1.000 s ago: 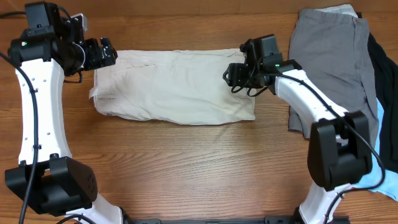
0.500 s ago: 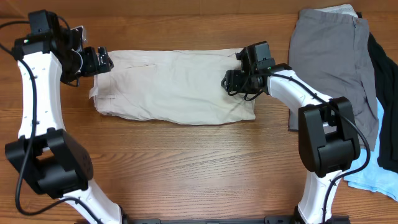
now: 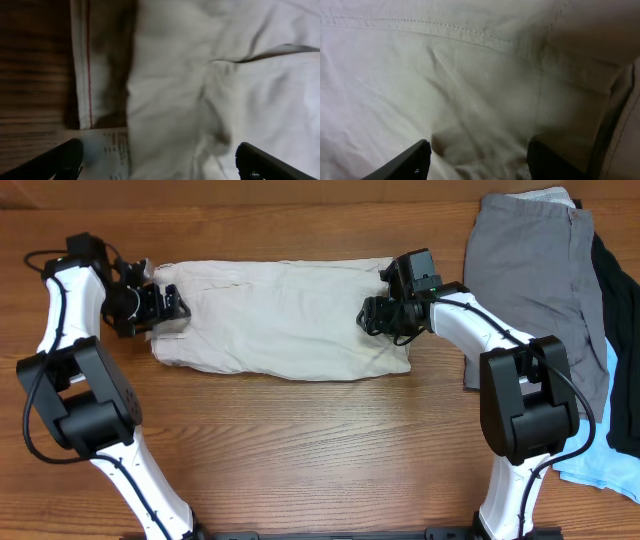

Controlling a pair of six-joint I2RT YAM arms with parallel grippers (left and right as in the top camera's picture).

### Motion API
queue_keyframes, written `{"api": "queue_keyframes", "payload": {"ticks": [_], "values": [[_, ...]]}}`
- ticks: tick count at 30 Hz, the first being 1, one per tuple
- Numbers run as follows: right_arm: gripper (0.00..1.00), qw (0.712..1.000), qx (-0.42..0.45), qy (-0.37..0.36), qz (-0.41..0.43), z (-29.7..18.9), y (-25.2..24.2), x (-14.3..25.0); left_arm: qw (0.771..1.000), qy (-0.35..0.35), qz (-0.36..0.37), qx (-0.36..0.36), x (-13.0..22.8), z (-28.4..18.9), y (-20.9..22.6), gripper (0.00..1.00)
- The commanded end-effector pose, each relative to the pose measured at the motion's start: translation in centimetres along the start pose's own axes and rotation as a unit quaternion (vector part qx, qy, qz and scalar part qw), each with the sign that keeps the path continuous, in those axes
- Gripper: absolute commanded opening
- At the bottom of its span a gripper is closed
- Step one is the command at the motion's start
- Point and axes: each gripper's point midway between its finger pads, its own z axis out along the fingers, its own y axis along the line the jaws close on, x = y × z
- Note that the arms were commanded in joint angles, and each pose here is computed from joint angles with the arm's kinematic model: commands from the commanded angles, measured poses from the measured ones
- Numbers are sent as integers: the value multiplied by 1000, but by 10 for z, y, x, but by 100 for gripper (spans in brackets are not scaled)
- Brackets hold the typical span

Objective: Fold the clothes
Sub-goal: 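Grasp the left end of the strip with the left gripper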

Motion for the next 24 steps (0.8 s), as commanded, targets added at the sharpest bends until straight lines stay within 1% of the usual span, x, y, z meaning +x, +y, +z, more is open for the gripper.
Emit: {"api": "queue_keyframes", "payload": {"ticks": [1,6,11,15,20,22,23,24], "values": [[66,1000,1,-3,-2,-2,-1,-4,999,13,16,24,1,19,0,100],[66,1000,3,0,-1,-2,-2,-2,999,15,19,22,0,30,7,100],[66,1000,6,-2,-2,-2,-3,-3,999,8,24,45,-5,39,0,100],[66,1000,6,-2,-2,-2,-3,-3,995,5,48,83,-7,44,-21,93],[66,1000,5,-2,-1,-2,-3,-3,993,12,80,88,-3,59,-44,84],[66,1000,5,-2,-1,-2,-2,-3,992,13,93,80,-2,67,-50,72],[66,1000,5,-2,-1,-2,-2,-3,993,14,96,74,-2,69,-52,61],[66,1000,5,-2,-1,-2,-2,-3,993,13,92,72,-3,70,-52,47]]}}
